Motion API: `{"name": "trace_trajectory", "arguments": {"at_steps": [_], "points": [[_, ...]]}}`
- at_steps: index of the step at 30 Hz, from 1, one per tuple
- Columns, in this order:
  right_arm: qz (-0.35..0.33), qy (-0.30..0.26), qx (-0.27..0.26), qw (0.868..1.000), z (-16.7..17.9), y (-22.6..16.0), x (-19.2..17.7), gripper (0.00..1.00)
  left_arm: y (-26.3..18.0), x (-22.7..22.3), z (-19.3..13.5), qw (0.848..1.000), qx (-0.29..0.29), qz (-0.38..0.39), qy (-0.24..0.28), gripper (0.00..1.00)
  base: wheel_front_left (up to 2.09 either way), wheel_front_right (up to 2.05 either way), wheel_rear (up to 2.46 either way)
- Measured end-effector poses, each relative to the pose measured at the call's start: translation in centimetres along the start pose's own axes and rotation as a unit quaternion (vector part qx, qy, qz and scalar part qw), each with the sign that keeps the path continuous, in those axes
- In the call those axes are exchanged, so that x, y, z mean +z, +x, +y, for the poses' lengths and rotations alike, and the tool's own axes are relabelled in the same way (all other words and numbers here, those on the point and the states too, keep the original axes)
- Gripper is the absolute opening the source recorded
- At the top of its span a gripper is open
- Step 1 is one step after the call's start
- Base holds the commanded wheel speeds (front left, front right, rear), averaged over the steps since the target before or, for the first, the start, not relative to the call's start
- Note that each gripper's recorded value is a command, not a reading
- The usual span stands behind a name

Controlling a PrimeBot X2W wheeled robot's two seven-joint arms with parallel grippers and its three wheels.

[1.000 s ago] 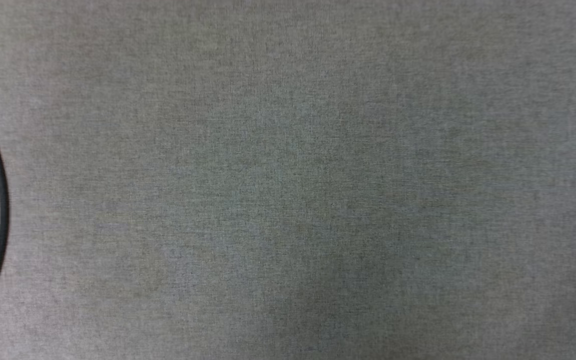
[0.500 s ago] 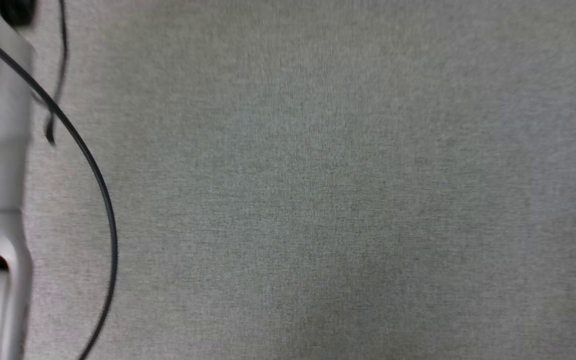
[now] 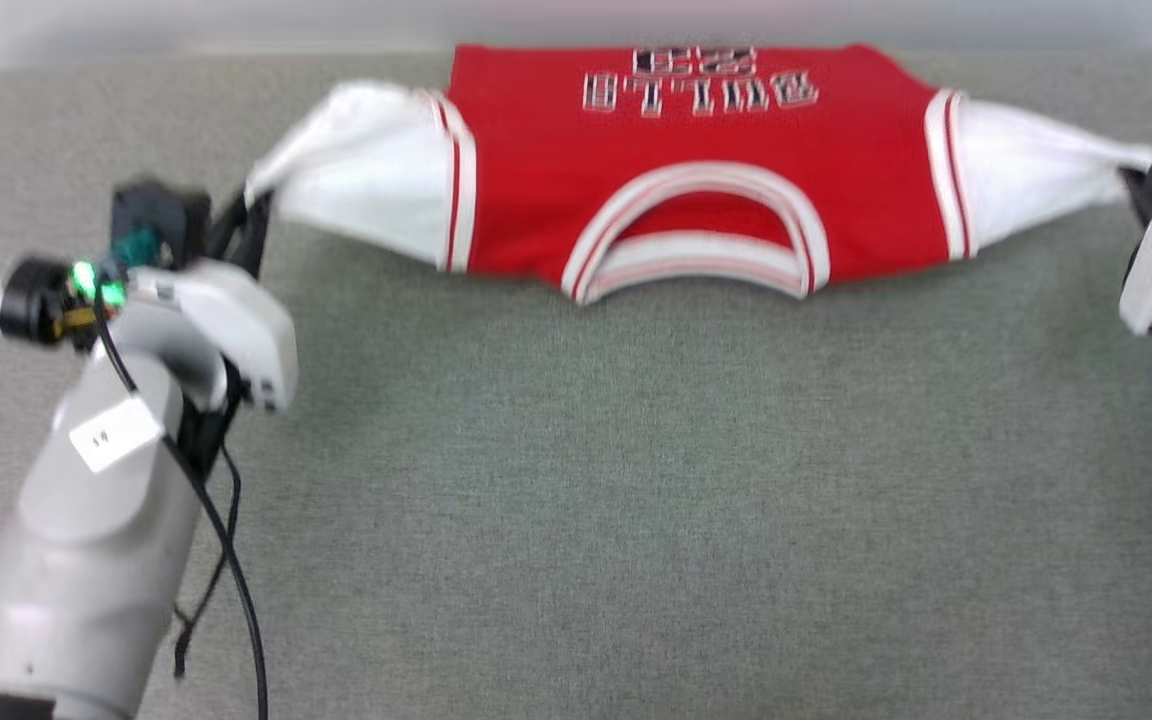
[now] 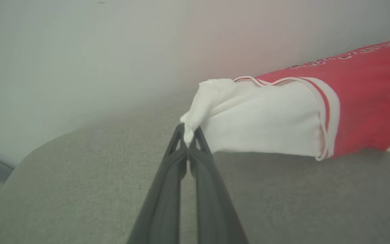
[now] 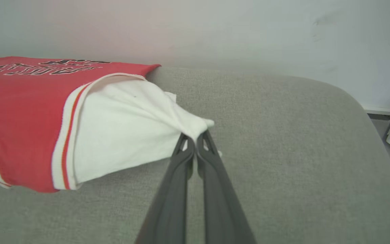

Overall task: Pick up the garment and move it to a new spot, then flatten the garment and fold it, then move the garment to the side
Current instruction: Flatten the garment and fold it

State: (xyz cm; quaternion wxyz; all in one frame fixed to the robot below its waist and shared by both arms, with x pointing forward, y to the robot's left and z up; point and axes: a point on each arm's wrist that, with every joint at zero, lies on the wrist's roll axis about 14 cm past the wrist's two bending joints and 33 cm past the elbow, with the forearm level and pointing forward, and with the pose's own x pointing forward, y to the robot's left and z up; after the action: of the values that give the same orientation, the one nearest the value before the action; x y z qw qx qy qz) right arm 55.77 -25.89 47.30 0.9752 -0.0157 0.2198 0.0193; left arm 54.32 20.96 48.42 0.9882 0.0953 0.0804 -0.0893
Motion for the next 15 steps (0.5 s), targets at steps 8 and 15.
{"name": "trace_trajectory", "arguments": {"at_steps": [8, 15], "points": [[0.058, 0.029, 0.008, 0.998, -0.3, -4.9, -4.6, 0.0, -6.4, -5.1, -1.6, 0.995, -0.02, 0.094, -0.025, 0.0, 0.0, 0.0, 0.0], [0.112, 0.056, 0.013, 0.992, -0.7, -9.2, -9.1, 0.0, -11.5, -8.0, -2.8, 0.988, -0.036, 0.144, -0.048, 0.0, 0.0, 0.0, 0.0]]}}
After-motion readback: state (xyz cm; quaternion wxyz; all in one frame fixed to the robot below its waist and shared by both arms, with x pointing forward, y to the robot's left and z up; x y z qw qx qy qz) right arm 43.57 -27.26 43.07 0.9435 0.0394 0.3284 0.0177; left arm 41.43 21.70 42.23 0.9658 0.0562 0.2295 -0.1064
